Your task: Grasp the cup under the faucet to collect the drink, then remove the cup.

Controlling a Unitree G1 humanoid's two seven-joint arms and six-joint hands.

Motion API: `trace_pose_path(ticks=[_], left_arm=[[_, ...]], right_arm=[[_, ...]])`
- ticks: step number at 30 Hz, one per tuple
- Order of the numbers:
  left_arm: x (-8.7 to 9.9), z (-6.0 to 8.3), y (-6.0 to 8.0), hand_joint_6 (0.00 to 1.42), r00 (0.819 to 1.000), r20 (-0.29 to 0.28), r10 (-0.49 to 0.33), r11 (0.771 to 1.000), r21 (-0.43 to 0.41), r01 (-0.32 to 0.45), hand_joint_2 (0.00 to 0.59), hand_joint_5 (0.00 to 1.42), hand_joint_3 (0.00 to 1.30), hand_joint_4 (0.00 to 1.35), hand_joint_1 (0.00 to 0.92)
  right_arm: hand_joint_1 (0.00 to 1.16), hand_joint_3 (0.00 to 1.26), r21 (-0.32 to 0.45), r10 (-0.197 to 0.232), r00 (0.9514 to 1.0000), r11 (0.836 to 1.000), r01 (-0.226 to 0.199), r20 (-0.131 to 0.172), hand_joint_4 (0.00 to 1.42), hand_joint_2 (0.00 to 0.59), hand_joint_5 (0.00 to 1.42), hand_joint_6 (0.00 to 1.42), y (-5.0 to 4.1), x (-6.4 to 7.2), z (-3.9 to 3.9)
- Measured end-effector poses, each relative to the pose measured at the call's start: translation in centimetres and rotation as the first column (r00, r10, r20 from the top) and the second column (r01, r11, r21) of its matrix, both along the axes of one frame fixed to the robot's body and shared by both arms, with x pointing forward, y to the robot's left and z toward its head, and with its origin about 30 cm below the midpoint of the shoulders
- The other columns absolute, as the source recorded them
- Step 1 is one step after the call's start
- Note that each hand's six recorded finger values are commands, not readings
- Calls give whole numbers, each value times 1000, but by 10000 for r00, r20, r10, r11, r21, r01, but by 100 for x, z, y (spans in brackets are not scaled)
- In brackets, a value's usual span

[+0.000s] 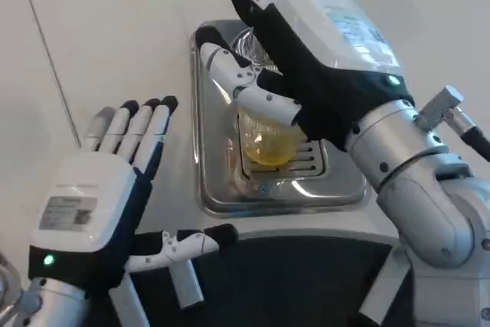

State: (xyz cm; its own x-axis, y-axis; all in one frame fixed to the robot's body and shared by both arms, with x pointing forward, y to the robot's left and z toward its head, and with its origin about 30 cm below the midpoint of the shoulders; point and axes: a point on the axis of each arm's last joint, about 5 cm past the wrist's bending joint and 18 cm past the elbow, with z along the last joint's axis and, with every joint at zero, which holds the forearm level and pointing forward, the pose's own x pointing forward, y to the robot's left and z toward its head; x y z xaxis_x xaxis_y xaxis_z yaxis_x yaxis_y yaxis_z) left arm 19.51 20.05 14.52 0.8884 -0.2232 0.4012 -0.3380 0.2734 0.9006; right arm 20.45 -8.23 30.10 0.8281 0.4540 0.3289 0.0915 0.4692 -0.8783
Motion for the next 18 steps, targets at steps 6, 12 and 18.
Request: trace_pose_path(ticks=[6,12,18], left_arm=[[67,-2,-48,0,10000,-37,-28,10000,-95,27,37,0,0,0,0],[104,24,-94,0,9998,77,-191,9997,-127,192,37,0,0,0,0],[131,11,-97,0,9999,-26,-116,9998,-156,115,37,0,0,0,0]], right_arm=[[0,72,-53,-17,10000,10000,17,-27,0,538,3,48,-15,-5,15],[2,74,-16,-12,10000,10000,12,-35,0,545,3,48,-7,-11,18],[4,75,71,-129,9999,9999,129,30,0,547,3,48,8,-21,17]])
